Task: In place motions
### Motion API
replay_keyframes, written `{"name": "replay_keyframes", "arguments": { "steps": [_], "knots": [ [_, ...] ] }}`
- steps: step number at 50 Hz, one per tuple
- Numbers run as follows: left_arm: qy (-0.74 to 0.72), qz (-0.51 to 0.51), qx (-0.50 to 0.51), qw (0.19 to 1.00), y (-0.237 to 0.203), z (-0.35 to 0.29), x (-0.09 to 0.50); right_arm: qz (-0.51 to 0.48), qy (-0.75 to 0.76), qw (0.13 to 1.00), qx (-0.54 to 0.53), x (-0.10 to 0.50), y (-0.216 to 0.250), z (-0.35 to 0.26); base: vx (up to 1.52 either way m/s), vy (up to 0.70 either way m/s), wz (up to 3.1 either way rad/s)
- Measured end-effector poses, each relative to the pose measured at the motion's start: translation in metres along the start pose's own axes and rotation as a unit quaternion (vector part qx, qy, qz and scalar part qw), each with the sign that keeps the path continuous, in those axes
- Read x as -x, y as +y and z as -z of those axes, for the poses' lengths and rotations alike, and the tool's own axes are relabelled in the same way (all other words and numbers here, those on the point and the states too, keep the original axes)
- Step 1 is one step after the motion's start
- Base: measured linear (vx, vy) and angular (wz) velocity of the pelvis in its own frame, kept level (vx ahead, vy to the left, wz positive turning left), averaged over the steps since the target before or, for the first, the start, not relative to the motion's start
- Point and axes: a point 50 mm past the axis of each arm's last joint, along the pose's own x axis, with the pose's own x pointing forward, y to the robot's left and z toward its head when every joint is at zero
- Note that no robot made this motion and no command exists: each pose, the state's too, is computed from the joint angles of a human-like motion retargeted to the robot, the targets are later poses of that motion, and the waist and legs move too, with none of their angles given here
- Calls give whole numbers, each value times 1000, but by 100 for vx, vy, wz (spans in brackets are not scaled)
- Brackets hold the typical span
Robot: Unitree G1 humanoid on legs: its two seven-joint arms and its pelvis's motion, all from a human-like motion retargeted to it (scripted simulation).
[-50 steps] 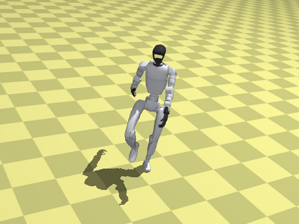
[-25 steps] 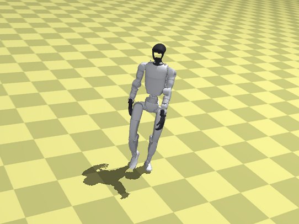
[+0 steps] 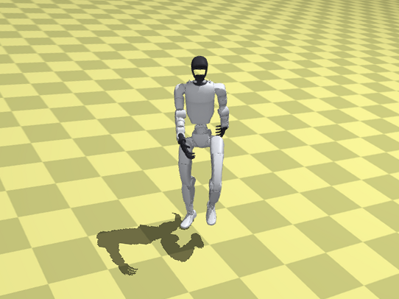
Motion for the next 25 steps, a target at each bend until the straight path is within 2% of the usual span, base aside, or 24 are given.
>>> {"name": "replay_keyframes", "arguments": {
  "steps": [3, 6, 10, 16, 25],
  "knots": [
    [54, 36, 41, 997, 0, 40, -13, -7, -124, 990, 65, 5, -2, -90, -8, -25, -136],
    [92, 59, 76, 991, 6, 67, -17, 51, -224, 959, 165, 31, -19, -166, -6, -25, -70],
    [124, 75, 125, 982, 0, 91, -22, 150, -289, 913, 243, 53, -24, -211, 9, -5, -9],
    [68, 110, 122, 984, -17, 65, -22, 140, -311, 911, 233, 39, 1, -195, 3, -4, 65],
    [-92, 40, 59, 993, 12, -32, 13, 76, -166, 962, 203, 10, -8, -73, 6, 4, 100]
  ]
}}
